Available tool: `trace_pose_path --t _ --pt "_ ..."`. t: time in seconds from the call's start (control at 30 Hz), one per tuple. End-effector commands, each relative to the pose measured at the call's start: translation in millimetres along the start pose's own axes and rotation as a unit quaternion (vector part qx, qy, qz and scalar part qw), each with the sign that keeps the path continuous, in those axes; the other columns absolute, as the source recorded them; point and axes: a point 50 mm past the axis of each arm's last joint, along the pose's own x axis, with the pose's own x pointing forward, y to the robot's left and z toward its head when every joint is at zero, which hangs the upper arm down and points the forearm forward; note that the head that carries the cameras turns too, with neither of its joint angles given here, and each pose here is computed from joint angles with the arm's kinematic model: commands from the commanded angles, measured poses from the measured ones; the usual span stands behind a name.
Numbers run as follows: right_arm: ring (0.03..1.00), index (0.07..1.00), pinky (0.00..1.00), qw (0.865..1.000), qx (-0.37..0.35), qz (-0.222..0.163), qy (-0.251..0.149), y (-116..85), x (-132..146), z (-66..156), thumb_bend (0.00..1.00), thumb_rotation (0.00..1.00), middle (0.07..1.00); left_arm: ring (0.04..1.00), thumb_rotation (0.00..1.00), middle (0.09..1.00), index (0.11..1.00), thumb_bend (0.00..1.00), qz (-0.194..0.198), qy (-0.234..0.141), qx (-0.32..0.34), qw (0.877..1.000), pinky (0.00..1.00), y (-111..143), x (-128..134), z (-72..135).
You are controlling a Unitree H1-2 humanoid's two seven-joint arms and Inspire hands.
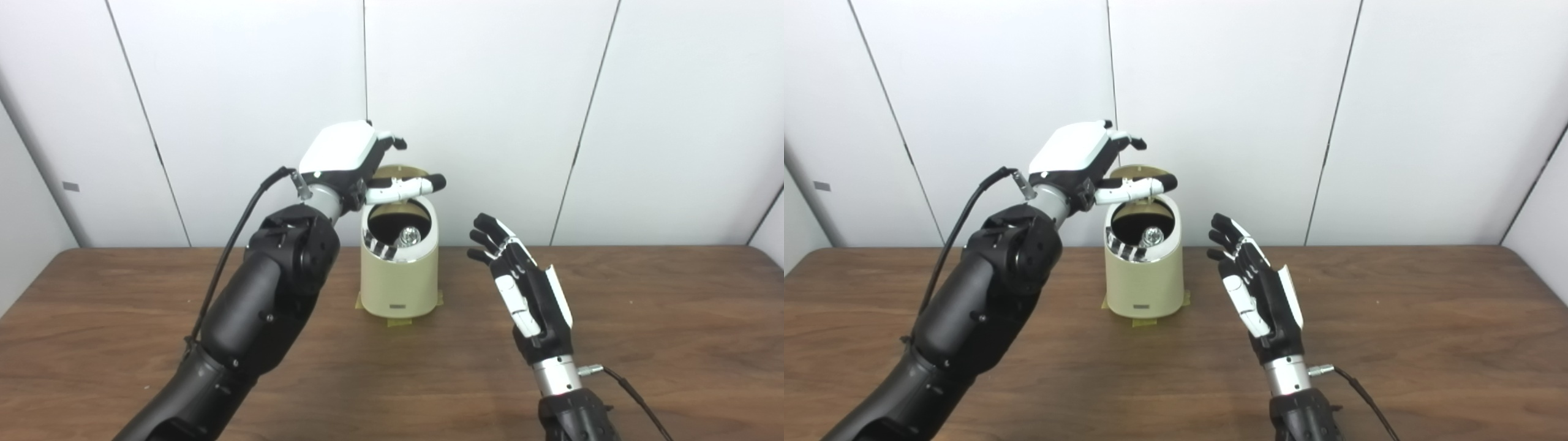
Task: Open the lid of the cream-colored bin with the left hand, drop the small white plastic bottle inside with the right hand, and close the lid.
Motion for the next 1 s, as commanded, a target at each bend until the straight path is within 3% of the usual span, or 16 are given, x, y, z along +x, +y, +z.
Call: trace_pose_path --t 0.0,0.5,0.97 --pt "0.864 0.855 0.78 0.999 -0.001 0.005 -0.05 2 18 18 0.26 0.78 0.883 1.0 1.0 0.924 0.856 0.89 0.042 -0.008 0.014 0.999 1.0 28 8 12" --pt "0.862 0.85 0.78 0.999 -0.002 0.0 -0.046 1 18 16 0.28 0.76 0.879 1.0 1.0 0.946 0.866 0.91 0.032 -0.004 0.024 0.999 1.0 16 -2 8" --pt "0.863 0.854 0.78 0.999 0.0 -0.002 -0.045 2 18 18 0.29 0.77 0.88 0.999 1.0 0.877 0.85 0.91 0.027 -0.017 0.032 0.999 1.0 -2 -24 4"
